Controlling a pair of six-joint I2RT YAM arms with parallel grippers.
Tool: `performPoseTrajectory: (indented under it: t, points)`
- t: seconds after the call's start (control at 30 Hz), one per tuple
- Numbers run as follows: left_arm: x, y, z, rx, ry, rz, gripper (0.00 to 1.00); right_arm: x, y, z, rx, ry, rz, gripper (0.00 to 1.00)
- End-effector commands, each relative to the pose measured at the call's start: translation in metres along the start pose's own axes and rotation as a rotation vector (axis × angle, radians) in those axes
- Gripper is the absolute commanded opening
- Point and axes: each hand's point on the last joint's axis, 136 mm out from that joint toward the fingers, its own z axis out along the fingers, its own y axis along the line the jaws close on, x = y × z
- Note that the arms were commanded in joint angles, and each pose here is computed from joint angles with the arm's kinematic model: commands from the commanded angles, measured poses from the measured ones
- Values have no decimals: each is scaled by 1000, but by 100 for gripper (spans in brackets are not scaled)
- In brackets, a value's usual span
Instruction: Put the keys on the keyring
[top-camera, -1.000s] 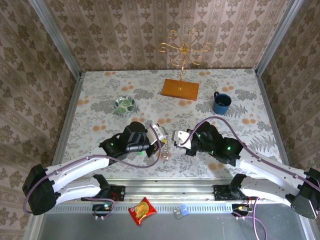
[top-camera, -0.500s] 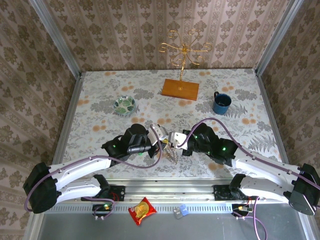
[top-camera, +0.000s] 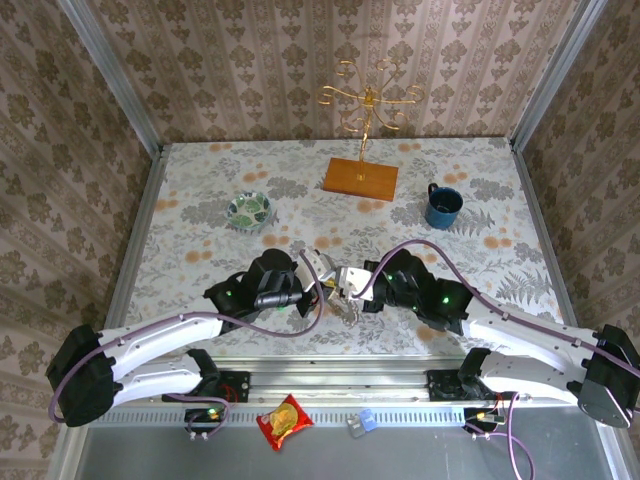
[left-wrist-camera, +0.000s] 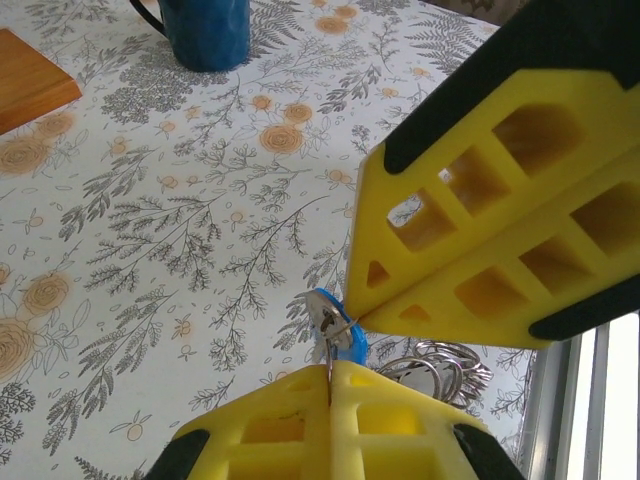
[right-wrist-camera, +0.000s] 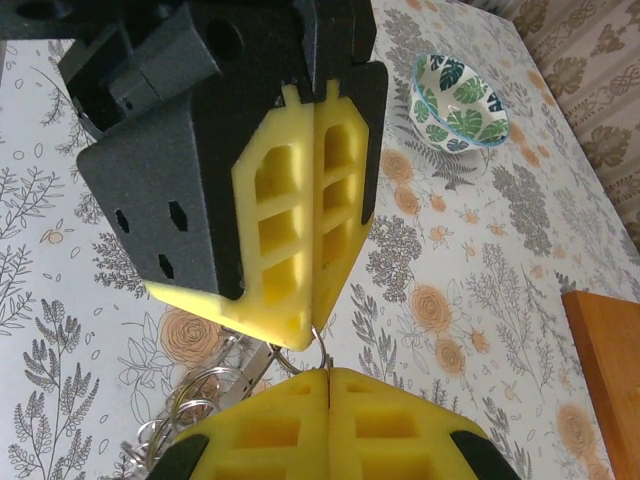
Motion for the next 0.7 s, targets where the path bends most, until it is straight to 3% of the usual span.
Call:
performPoseTrajectory:
  t: [0.0,0.3,0.5,0.67]
  points:
    - [-11,-4,-2,15,-52,-2,0,3,0,3,19,9,-19,0]
    - [-13,-3,-3,10,-67,-10,0,5,4,4,8,15,-24,0]
    - [-8,-2,-2,4,-52,-28,0,6,-8,-5,91,7,-17,0]
    - [-7,-2,0,6,-44,-33,0,10,5,-5,19,18,-21,0]
